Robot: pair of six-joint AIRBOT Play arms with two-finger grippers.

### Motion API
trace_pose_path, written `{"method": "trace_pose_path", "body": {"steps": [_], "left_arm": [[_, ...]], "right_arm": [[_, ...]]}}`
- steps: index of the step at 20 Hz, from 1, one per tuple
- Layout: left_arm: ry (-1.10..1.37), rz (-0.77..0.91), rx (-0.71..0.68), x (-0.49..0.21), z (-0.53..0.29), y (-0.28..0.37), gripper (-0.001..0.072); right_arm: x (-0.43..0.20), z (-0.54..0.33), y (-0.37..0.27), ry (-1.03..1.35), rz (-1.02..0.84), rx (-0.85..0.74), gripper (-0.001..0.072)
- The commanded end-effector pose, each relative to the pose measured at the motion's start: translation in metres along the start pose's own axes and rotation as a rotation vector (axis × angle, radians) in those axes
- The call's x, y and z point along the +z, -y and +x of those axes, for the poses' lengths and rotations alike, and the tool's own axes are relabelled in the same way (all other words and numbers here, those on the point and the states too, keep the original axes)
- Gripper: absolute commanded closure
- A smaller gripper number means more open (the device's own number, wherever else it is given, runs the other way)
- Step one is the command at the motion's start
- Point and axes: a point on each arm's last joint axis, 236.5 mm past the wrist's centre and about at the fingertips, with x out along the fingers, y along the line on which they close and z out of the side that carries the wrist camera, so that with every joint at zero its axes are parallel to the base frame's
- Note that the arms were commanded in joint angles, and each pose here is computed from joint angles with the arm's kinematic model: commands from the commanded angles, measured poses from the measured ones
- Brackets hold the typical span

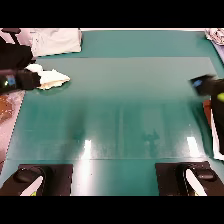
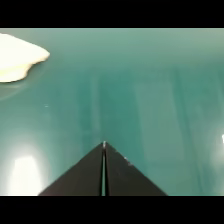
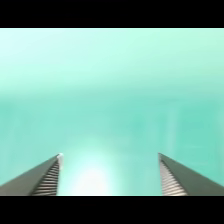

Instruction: Fold the shirts.

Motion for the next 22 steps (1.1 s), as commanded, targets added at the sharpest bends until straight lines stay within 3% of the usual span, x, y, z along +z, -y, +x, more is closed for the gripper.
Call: {"method": "trace_pose_path", "body": {"steps": [1, 3, 4, 10, 22], "left_arm": [[0.087, -0.109, 0.034, -0.032, -0.01, -0.023, 0.0677], [0.082, -0.162, 0.036, -0.066, -0.004, -0.033, 0.0677], [0.068, -0.172, 0.047, -0.085, 0.0, -0.04, 0.0677], [-0.105, -0.174, 0.116, -0.163, 0.011, -0.062, 0.0677], [-0.02, -0.175, 0.073, -0.143, 0.013, -0.054, 0.0677]], "right_arm": [[-0.069, 0.014, -0.068, -0.117, -0.07, 0.228, 0.0207], [-0.091, 0.022, -0.085, -0.138, -0.061, 0.283, 0.0613], [-0.099, 0.027, -0.091, -0.134, -0.055, 0.307, 0.0686], [-0.137, 0.042, -0.1, -0.172, -0.08, 0.349, 0.0686], [-0.139, 0.043, -0.099, -0.179, -0.084, 0.344, 0.0686]]}}
